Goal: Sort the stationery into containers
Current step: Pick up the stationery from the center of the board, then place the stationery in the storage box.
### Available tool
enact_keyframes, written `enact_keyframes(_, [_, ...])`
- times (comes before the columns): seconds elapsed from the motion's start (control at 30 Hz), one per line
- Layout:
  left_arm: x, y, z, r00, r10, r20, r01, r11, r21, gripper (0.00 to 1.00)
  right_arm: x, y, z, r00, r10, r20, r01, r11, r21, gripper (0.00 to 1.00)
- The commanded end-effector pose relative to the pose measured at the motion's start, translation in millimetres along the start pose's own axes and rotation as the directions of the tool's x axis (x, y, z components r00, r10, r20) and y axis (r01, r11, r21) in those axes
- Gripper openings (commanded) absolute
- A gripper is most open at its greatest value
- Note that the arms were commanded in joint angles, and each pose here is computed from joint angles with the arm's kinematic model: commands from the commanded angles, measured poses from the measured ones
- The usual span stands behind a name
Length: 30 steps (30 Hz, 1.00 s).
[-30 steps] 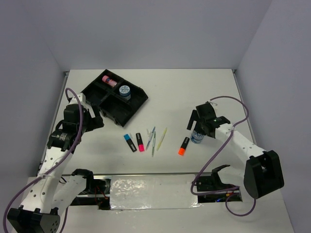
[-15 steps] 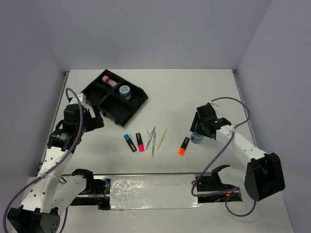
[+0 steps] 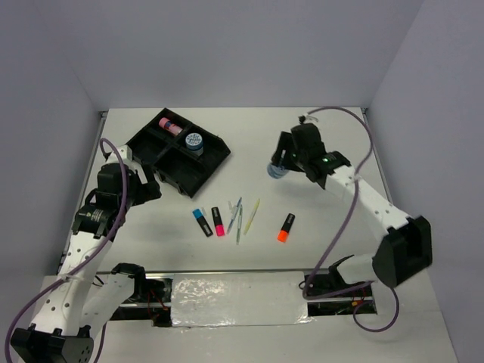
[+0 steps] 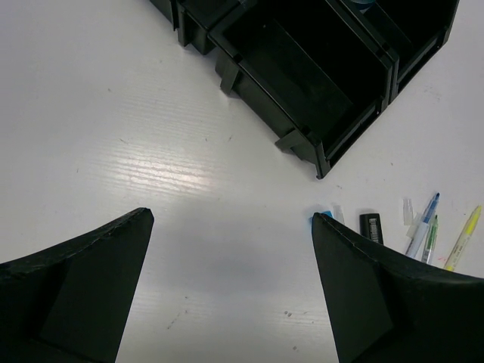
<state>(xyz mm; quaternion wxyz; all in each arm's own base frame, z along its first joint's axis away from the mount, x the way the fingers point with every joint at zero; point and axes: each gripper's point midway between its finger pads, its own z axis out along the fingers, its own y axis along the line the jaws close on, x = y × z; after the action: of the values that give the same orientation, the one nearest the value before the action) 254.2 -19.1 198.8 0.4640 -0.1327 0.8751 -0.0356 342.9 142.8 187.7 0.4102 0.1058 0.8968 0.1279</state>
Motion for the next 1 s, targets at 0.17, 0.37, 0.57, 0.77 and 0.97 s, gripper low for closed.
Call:
enact_keyframes(0.17, [-21,-3,-11,0.996,-0.032,0.079,0.031,0.999,0.013,0.99,-51,184,60,0.992,0.037,0.117,0.005,0.941,-0.339,0.12])
enact_keyframes(0.37, [-21,-4,-10,0.996,-0.032,0.078,0.03,0.999,0.017,0.99,-45,230,105,0.991,0.067,0.114,-0.012,0.907,-0.421,0.12])
enact_keyframes(0.57, [-20,-6,-10,0.997,-0.028,0.075,0.026,0.999,0.034,0.99,-34,258,131,0.997,0.02,0.08,0.022,0.874,-0.485,0.13])
enact_keyframes(0.77, [-20,-9,-11,0.997,-0.023,0.075,0.019,0.999,0.048,0.99,-22,254,151,0.996,0.01,0.083,0.03,0.884,-0.466,0.13])
enact_keyframes(0.97, [-21,-10,-13,0.996,-0.024,0.084,0.019,0.998,0.058,0.99,-20,253,162,0.997,-0.015,0.081,0.049,0.898,-0.437,0.32])
